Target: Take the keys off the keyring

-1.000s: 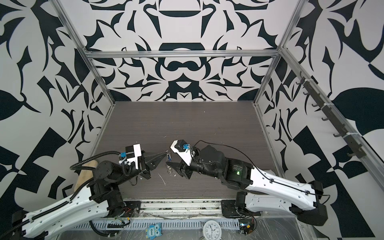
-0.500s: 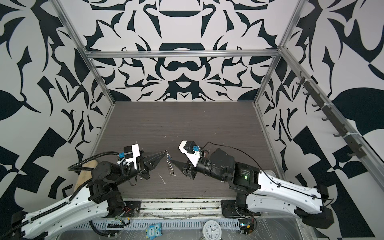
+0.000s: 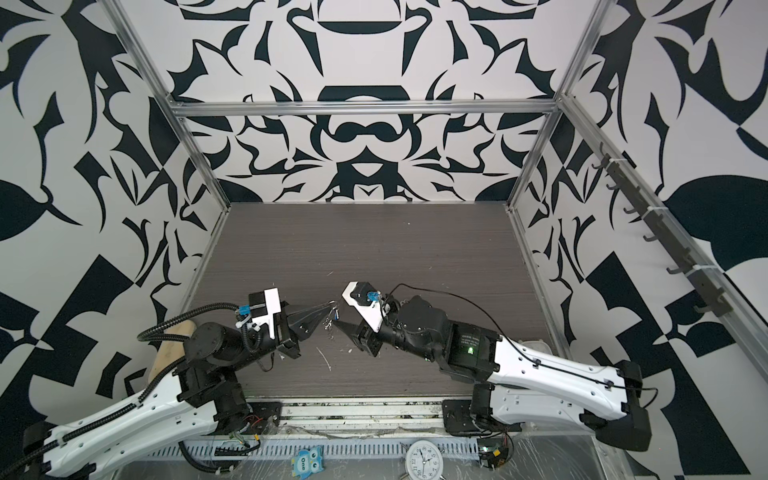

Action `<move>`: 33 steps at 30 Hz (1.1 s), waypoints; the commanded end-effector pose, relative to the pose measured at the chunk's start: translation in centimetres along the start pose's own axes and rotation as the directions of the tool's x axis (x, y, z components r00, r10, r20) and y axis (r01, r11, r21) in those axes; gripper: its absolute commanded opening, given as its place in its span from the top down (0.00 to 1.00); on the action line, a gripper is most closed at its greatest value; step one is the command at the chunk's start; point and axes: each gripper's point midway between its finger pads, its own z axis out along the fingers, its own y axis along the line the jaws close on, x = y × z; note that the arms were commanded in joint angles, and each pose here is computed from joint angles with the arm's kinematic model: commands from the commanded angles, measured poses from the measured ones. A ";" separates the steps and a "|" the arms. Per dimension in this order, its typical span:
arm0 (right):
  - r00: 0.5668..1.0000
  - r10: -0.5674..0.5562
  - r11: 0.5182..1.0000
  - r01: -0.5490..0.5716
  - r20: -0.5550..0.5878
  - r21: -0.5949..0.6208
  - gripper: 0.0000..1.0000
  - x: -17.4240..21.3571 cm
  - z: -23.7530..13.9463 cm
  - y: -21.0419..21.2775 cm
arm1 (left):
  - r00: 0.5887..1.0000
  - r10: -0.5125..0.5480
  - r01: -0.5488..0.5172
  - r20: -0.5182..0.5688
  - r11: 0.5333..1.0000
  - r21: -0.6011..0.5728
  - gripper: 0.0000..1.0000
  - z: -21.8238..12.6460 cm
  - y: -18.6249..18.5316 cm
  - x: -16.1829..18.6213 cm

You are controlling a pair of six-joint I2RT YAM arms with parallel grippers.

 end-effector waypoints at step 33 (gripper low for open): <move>0.998 -0.031 0.999 0.032 0.046 -0.028 1.00 -3.3 -1.9 0.5 | 0.999 0.013 -0.014 0.042 0.999 0.038 1.00 -0.7 -0.9 -1.2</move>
